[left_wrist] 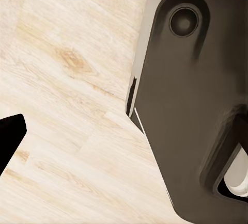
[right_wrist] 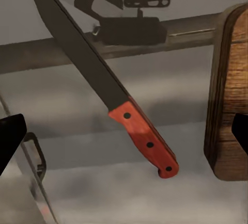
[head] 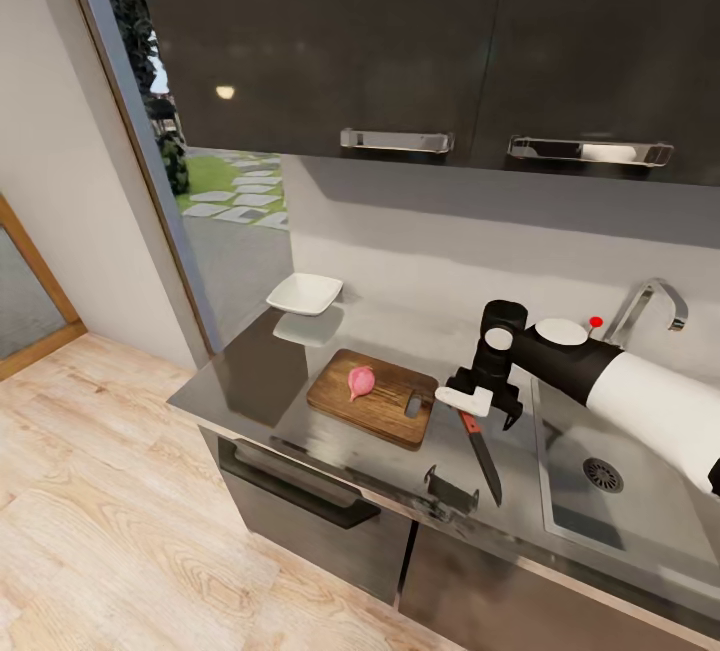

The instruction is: In the kitchen, take the Vidalia onion out of the sink, dice it on the chopping board with the paring knife, put the diced onion into the bowl on the countertop, then place both the paring knife and the chopping board into the sink.

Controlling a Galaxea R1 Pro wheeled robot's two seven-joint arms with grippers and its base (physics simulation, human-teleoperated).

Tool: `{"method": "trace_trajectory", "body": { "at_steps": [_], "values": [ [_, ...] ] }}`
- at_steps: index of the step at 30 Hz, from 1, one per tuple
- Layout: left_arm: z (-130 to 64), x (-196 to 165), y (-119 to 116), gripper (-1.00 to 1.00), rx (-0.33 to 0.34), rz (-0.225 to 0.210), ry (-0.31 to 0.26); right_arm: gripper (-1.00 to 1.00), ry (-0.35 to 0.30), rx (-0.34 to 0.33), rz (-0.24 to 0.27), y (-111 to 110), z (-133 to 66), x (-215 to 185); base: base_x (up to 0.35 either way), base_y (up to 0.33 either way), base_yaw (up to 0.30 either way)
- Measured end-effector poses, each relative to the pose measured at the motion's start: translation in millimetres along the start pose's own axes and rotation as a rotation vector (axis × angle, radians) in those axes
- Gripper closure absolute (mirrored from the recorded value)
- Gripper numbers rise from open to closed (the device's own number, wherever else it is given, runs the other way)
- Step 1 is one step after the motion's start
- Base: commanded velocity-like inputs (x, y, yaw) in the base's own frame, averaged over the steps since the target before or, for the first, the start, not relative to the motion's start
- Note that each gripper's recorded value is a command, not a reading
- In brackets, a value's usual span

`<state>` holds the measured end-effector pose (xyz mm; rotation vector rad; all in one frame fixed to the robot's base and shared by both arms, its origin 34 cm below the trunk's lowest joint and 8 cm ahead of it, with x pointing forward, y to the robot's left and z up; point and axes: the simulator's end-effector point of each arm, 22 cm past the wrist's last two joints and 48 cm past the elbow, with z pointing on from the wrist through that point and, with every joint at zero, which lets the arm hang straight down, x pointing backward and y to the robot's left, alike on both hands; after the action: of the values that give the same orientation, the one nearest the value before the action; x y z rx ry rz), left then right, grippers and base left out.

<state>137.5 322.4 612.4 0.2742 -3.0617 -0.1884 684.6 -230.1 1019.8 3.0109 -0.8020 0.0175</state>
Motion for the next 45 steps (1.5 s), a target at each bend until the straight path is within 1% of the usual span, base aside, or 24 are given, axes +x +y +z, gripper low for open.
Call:
{"method": "trace_trajectory", "body": {
  "at_steps": [7, 11, 14, 21, 27, 30, 32, 36, 45],
  "values": [
    [0.0, -0.2, 0.0, -1.00, 0.000, 0.000, -0.001, -1.00, -0.002, 0.008, 0.003, -1.5, 1.0, 0.5, 0.007, 0.000, 0.000],
    [-0.1, 0.0, 0.0, -1.00, 0.000, 0.000, -0.001, -1.00, -0.005, 0.039, 0.024, -7.1, 3.5, 2.7, 0.144, 0.000, 0.000],
    [0.0, 0.2, -0.8, -1.00, 0.001, 0.000, 0.000, -1.00, -0.005, 0.053, 0.029, -10.2, 4.1, 3.4, 0.085, 0.000, 0.000],
    [0.1, 1.1, -1.0, -1.00, 0.001, 0.000, 0.003, -1.00, -0.010, 0.053, 0.042, -9.0, 7.8, 5.6, 0.015, 0.000, 0.000],
    [0.4, 3.4, -0.7, -1.00, 0.000, 0.000, 0.009, -1.00, -0.016, 0.070, 0.056, -11.8, 13.3, 8.3, 0.001, 0.000, 0.000],
    [0.6, 4.9, -0.4, -1.00, -0.001, 0.001, 0.013, -1.00, -0.021, 0.069, 0.064, -10.8, 16.8, 9.9, 0.000, 0.000, 0.000],
    [0.8, 6.1, -0.3, -1.00, -0.001, 0.002, 0.016, -1.00, -0.026, 0.059, 0.087, -5.3, 22.5, 14.3, 0.000, 0.000, 0.000],
    [1.1, 8.6, -0.4, -1.00, -0.002, 0.002, 0.022, -1.00, -0.033, 0.059, 0.103, -3.0, 28.8, 17.7, 0.000, 0.000, 0.000],
    [1.6, 14.1, -2.7, -1.00, 0.000, 0.003, 0.035, -1.00, -0.045, 0.055, 0.107, -2.9, 38.0, 18.1, 0.030, -0.034, 0.000]
  ]
}}
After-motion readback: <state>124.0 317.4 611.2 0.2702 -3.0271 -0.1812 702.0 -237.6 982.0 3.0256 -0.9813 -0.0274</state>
